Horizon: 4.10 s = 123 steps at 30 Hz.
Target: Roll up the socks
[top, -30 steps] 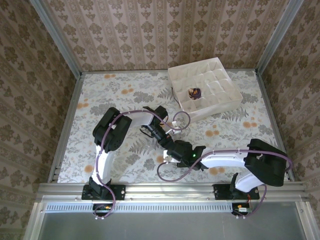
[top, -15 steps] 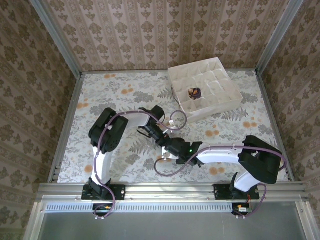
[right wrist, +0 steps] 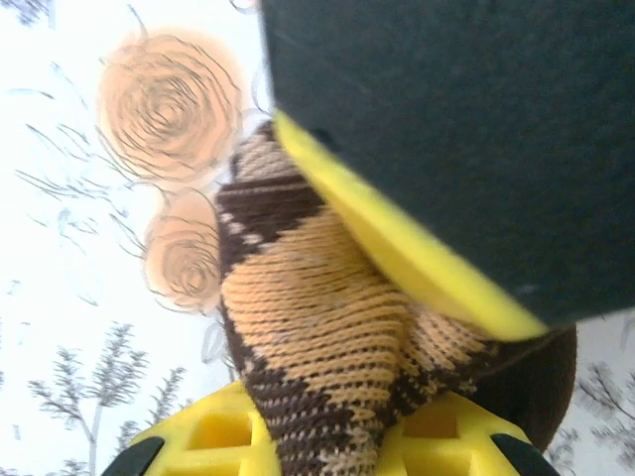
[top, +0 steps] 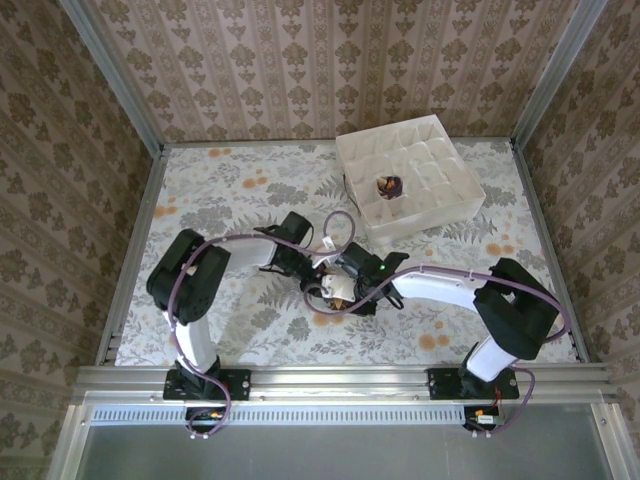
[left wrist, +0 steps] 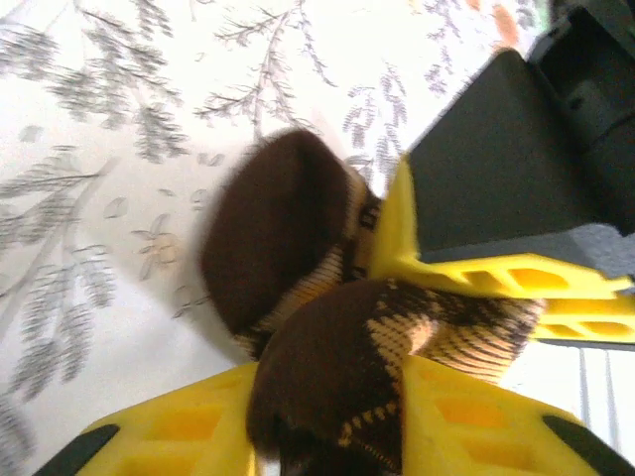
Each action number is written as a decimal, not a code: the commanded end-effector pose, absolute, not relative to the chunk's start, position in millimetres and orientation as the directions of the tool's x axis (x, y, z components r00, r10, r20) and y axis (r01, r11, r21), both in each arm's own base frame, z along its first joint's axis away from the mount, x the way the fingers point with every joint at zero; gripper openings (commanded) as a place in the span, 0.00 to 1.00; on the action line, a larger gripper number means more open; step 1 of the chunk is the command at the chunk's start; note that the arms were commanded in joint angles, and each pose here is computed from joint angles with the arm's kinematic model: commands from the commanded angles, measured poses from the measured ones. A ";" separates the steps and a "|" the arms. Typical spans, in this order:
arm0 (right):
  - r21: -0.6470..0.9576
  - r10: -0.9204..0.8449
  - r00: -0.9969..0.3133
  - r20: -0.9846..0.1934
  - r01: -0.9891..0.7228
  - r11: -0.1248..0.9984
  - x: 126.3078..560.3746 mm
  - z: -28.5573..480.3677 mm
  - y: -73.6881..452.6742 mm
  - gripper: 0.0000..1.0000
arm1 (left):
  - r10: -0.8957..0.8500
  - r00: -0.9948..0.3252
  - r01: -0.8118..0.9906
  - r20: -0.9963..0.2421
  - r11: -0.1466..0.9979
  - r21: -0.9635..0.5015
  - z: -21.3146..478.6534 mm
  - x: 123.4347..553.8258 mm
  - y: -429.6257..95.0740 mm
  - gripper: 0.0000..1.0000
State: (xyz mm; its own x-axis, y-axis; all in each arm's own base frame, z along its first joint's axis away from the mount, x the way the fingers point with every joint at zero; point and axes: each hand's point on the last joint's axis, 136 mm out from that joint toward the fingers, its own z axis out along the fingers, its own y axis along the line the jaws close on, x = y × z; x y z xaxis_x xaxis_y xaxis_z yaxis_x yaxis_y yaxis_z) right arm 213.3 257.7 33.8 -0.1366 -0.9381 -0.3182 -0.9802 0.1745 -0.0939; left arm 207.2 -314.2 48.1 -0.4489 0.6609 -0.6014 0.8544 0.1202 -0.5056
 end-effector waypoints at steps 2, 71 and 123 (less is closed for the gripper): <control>0.150 -0.941 -0.306 -0.144 -0.947 0.285 180.5 11.6 215.9 0.00 | 0.598 -0.342 0.937 -0.725 0.163 -0.307 60.5 227.5 -299.0 0.41; 0.677 -0.794 -0.603 -0.072 -0.614 0.405 180.3 36.0 239.0 0.00 | 0.513 0.467 0.877 -0.720 -0.165 0.452 52.9 154.5 -338.4 0.70; 0.060 -0.343 -0.732 -0.588 -0.463 0.885 250.7 123.0 128.1 0.54 | 0.796 0.270 0.951 -0.542 -0.308 0.021 31.4 121.4 -333.6 0.00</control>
State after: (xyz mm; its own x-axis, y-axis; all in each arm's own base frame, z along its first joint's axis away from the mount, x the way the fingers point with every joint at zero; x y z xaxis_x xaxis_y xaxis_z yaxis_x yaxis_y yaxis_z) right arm 231.9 153.6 100.1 -0.7736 -0.4321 -0.4635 -0.5677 0.7975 0.2041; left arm 137.7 -345.3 43.6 0.3326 0.7478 -0.5746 0.9414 -0.2992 0.1555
